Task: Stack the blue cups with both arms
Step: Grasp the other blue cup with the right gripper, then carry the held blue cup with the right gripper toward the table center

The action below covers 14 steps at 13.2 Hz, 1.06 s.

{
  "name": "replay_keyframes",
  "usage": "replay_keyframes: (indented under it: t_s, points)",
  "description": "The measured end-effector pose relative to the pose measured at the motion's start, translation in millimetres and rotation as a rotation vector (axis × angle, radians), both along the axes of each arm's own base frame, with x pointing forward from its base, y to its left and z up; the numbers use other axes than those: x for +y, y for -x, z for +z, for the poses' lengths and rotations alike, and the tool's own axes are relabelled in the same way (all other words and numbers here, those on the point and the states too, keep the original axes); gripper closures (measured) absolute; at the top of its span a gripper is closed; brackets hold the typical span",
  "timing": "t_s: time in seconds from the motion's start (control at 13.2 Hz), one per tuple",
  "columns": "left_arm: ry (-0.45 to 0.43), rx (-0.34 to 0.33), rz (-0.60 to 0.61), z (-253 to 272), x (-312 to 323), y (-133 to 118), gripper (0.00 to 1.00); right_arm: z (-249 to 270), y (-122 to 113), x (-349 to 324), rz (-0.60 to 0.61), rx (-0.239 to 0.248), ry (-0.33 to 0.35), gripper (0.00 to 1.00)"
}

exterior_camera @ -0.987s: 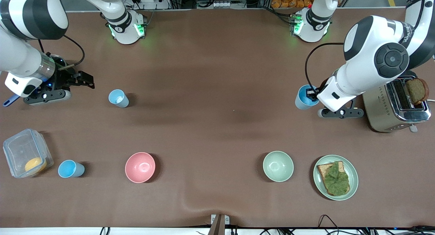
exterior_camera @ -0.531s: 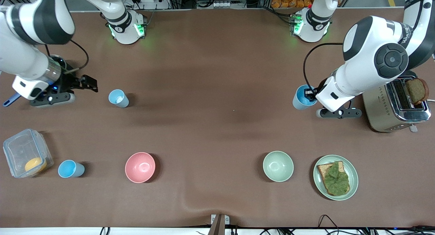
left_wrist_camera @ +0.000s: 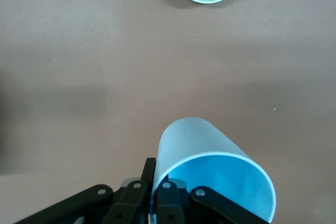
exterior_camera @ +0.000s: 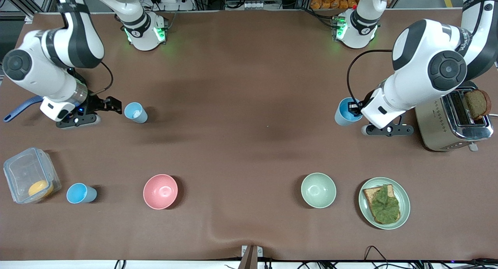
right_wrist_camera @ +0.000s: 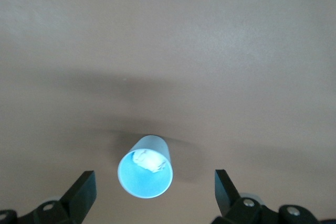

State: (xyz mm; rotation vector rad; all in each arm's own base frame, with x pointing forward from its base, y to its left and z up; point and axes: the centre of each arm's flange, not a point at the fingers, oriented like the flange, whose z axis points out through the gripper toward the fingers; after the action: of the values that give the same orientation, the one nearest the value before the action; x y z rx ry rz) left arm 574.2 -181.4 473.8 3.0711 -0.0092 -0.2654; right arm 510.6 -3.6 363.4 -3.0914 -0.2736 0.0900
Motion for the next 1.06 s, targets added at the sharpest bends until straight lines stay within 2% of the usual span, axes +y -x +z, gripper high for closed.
replay_keyframes:
  t_s: [0.15, 0.68, 1.06]
  points:
    - [0.007, 0.003, 0.002, -0.6, -1.2, 0.1, 0.97, -16.3, 6.2, -13.1, 0.009, 0.008, -0.002, 0.0]
    - [0.018, 0.007, 0.007, -2.4, -1.1, -0.9, 0.97, -85.6, 38.9, -24.2, 0.003, -0.011, 0.005, 0.0]
    - [0.018, 0.007, 0.009, -2.6, -0.3, -1.4, 0.97, -118.6, 42.5, -31.6, 0.002, 0.01, 0.005, 0.0]
